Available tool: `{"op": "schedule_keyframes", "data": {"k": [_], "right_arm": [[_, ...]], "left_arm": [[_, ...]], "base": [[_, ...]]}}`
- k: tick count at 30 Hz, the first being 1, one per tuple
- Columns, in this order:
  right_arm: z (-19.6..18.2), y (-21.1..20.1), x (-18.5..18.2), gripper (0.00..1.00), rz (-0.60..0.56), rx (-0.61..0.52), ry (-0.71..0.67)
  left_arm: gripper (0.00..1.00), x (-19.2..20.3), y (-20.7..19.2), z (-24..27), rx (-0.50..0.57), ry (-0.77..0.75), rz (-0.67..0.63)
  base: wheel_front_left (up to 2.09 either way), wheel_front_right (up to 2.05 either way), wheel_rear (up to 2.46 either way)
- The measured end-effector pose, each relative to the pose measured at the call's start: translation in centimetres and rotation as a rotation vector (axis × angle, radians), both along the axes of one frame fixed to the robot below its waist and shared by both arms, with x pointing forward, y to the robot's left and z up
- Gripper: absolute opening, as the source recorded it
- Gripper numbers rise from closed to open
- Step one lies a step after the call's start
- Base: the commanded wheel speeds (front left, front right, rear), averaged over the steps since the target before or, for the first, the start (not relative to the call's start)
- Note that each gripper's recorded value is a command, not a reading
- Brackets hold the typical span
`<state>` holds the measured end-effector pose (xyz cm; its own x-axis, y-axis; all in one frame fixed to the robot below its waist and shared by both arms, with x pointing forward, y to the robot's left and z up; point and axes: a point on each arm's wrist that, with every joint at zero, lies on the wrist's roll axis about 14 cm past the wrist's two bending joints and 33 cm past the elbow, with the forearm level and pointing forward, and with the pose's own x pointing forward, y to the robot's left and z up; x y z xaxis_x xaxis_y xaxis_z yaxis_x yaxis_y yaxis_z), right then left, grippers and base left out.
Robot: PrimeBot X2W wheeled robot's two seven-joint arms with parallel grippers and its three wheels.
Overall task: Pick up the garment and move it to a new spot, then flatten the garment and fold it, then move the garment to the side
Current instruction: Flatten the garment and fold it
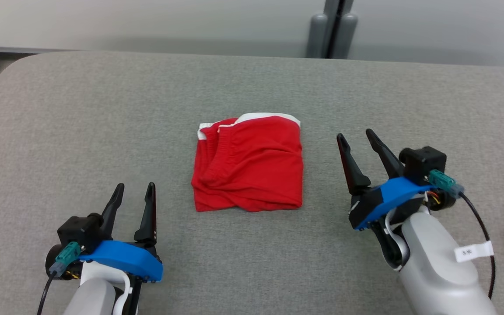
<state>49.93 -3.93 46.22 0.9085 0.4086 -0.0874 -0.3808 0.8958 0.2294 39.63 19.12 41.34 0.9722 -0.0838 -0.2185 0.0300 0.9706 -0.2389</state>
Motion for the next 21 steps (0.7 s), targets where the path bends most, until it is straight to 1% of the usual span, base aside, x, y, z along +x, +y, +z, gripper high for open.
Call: {"op": "schedule_keyframes", "data": {"k": [5, 9, 15, 21], "right_arm": [[-0.6, -5.8, -2.1, 1.00, -0.147, -0.035, -0.006], [-1.3, -8.5, -4.3, 1.00, -0.212, -0.051, 0.005], [-2.1, -10.4, -7.4, 1.00, -0.264, -0.052, 0.034], [-2.6, -10.7, -10.1, 1.00, -0.274, -0.037, 0.061]], "left_arm": [[1.00, 0.9, -1.3, 0.5, 0.020, -0.027, -0.040], [1.00, 0.9, -2.0, 0.6, 0.038, -0.033, -0.065], [1.00, -0.3, -2.5, 0.4, 0.039, -0.027, -0.062], [1.00, -1.9, -3.0, 0.3, 0.043, -0.019, -0.064]], "base": [[0.00, 0.00, 0.00], [0.00, 0.00, 0.00], [0.00, 0.00, 0.00], [0.00, 0.00, 0.00]]}}
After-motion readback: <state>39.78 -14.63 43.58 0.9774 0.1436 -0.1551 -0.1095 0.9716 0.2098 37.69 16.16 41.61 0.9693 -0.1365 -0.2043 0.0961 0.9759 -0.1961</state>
